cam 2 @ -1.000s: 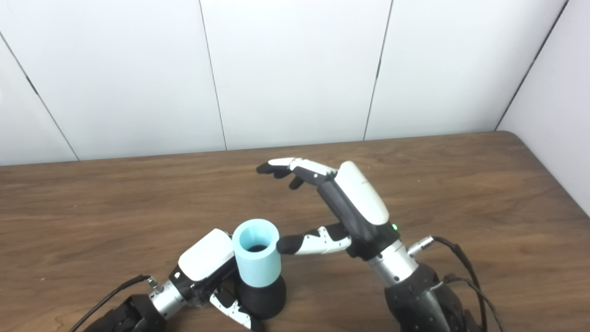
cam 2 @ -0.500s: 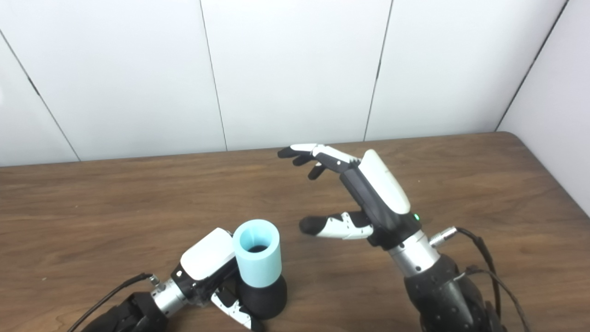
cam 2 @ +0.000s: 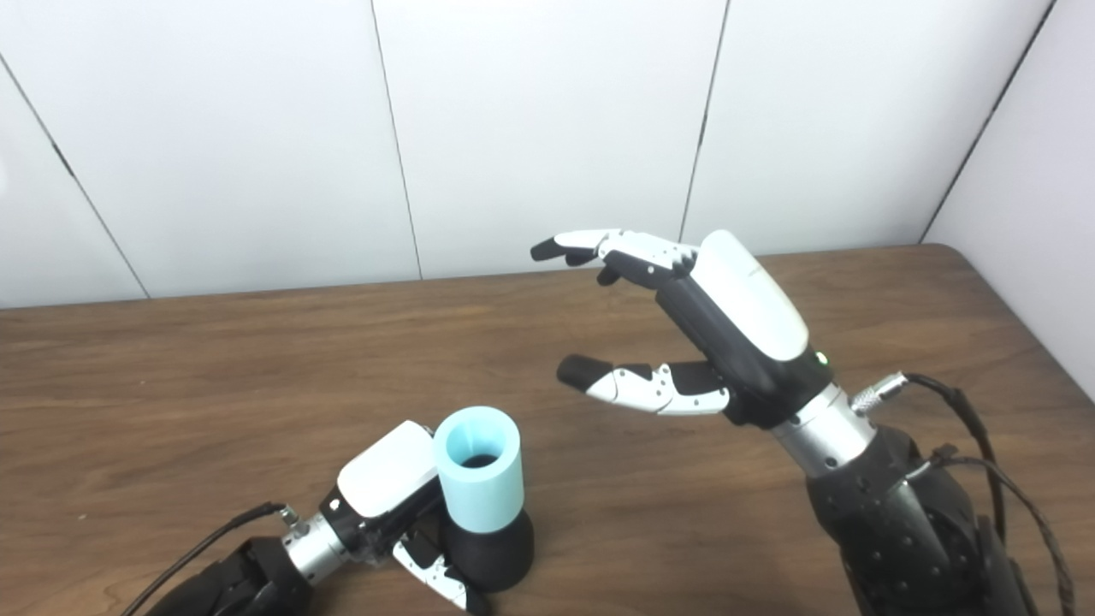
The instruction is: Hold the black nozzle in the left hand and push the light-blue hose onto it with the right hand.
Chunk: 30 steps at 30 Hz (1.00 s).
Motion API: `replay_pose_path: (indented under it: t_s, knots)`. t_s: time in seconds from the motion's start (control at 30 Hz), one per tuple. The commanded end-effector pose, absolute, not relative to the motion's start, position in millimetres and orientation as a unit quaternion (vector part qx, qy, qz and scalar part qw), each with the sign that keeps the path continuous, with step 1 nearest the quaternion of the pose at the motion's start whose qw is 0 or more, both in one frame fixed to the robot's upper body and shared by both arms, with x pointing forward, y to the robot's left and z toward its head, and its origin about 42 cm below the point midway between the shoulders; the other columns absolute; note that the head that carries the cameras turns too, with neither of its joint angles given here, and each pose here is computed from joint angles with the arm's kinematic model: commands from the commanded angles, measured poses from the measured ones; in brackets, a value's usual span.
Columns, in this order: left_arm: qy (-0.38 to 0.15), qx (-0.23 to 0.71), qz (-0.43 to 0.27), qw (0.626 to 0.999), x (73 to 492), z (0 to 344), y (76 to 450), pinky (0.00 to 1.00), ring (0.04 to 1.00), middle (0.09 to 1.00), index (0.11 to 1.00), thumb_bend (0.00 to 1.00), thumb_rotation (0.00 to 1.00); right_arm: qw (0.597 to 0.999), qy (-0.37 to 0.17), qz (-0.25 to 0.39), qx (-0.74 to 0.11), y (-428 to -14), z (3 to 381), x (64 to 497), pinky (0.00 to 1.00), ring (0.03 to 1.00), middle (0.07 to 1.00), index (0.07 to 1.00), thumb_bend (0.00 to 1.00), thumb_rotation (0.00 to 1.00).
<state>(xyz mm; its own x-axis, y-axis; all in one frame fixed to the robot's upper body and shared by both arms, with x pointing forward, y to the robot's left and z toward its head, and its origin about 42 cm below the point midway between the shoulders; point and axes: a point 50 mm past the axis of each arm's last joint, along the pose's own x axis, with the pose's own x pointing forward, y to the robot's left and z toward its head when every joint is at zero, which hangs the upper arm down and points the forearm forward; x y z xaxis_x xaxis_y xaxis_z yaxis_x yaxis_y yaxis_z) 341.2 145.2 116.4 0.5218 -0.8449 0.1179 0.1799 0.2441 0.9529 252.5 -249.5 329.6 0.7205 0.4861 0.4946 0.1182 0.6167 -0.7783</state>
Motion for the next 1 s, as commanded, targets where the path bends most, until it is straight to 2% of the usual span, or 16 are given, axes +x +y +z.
replay_pose_path:
  t_s: [0.0, 0.03, 0.13, 0.53, 0.7, 0.8, 0.87, 0.97]
  knots:
    - [-0.29, 0.51, -0.378, 0.717, 328.9, 88.4, 152.3, 0.1, 0.155, 0.217, 0.483, 0.52, 0.04, 0.811, -0.381, 0.103, -0.432, -251.0, 347.0, 248.0, 0.6, 0.746, 0.78, 0.773, 0.25, 0.72]
    - [-0.29, 0.509, -0.377, 0.717, 328.8, 88.2, 152.4, 0.1, 0.153, 0.215, 0.483, 0.52, 0.04, 0.81, -0.382, 0.104, -0.433, -251.2, 348.8, 247.7, 0.6, 0.744, 0.775, 0.765, 0.22, 0.68]
    - [-0.289, 0.509, -0.377, 0.718, 328.8, 88.0, 152.3, 0.1, 0.159, 0.223, 0.483, 0.52, 0.04, 0.805, -0.386, 0.104, -0.438, -251.9, 353.6, 247.6, 0.59, 0.742, 0.774, 0.759, 0.21, 0.66]
    - [-0.288, 0.507, -0.38, 0.718, 330.1, 85.9, 149.4, 0.11, 0.164, 0.231, 0.483, 0.52, 0.04, 0.784, -0.403, 0.109, -0.46, -253.2, 360.3, 246.9, 0.59, 0.735, 0.765, 0.746, 0.2, 0.69]
    - [-0.289, 0.507, -0.379, 0.718, 330.2, 85.8, 149.3, 0.11, 0.163, 0.229, 0.483, 0.52, 0.04, 0.777, -0.408, 0.125, -0.463, -250.1, 358.4, 246.9, 0.61, 0.751, 0.785, 0.772, 0.18, 0.76]
    - [-0.291, 0.508, -0.378, 0.718, 330.2, 85.7, 149.3, 0.1, 0.158, 0.219, 0.482, 0.52, 0.04, 0.766, -0.41, 0.138, -0.475, -246.9, 359.4, 245.7, 0.63, 0.775, 0.817, 0.803, 0.19, 0.91]
    - [-0.291, 0.508, -0.377, 0.718, 330.2, 85.1, 149.4, 0.09, 0.146, 0.202, 0.482, 0.52, 0.04, 0.758, -0.41, 0.143, -0.487, -244.6, 360.4, 244.2, 0.65, 0.791, 0.836, 0.822, 0.19, 0.98]
    - [-0.29, 0.508, -0.378, 0.718, 330.1, 85.1, 149.5, 0.1, 0.156, 0.218, 0.482, 0.52, 0.04, 0.747, -0.41, 0.145, -0.503, -240.4, 359.4, 241.3, 0.68, 0.809, 0.855, 0.842, 0.17, 0.99]
